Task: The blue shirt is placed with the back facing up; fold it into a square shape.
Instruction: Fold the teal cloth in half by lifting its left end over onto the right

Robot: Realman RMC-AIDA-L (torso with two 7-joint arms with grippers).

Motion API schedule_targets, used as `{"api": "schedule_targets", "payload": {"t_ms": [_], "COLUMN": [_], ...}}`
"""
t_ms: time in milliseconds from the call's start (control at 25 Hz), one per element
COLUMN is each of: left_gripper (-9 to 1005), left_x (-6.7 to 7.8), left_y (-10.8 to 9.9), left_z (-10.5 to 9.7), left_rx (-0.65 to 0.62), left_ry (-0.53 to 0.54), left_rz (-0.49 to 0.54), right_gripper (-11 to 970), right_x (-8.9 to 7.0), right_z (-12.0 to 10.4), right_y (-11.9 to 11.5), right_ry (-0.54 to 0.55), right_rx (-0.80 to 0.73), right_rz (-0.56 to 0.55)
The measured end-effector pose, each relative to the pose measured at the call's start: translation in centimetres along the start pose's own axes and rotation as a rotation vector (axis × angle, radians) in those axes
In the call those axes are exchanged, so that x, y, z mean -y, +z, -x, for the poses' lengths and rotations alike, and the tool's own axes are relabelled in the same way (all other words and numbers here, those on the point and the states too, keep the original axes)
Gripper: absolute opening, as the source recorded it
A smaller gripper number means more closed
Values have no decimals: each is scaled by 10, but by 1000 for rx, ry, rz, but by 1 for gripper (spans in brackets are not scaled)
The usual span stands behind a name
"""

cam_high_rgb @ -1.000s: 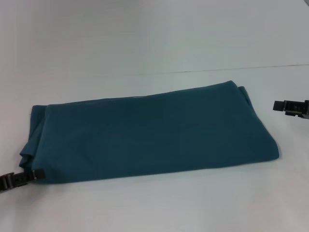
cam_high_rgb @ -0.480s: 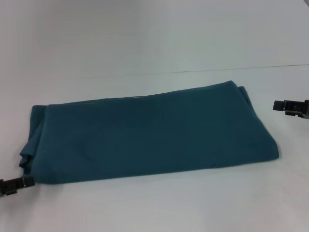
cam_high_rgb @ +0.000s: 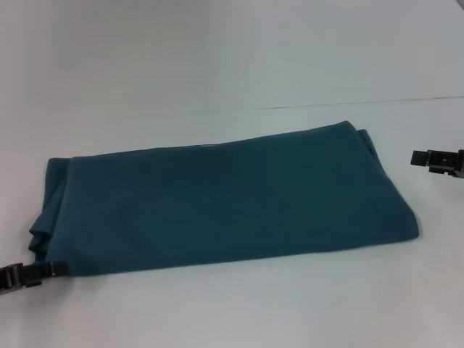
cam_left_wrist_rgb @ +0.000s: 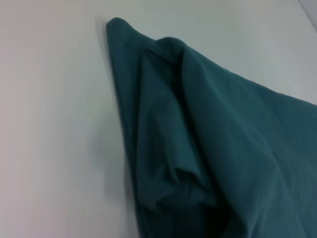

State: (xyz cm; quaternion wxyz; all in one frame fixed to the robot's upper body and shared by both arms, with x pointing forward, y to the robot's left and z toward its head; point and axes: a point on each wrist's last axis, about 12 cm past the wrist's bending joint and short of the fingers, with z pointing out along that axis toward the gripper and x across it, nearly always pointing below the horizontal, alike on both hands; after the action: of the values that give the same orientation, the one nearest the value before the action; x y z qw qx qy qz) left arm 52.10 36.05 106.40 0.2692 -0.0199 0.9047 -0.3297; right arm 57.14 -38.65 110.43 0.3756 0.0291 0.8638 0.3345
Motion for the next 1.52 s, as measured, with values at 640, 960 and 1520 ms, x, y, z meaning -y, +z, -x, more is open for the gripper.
{"api": "schedule_targets", "payload": {"t_ms": [640,960,1520], "left_gripper": [767,766,726], "left_x": [8,13,9], "left_y": [19,19,15], "left_z": [11,23,23], "left_rx": [-16,-3,10], "left_ry": [41,69,66], "left_rz": [12,8,20], "right_gripper": [640,641,635], "right_x": [1,2,4], "right_z": [2,1,-1], "right_y": [-2,-2,-4], "right_ry": [6,6,12], "right_rx": [3,0,-1], "right_rz": [-5,-8,-16]}}
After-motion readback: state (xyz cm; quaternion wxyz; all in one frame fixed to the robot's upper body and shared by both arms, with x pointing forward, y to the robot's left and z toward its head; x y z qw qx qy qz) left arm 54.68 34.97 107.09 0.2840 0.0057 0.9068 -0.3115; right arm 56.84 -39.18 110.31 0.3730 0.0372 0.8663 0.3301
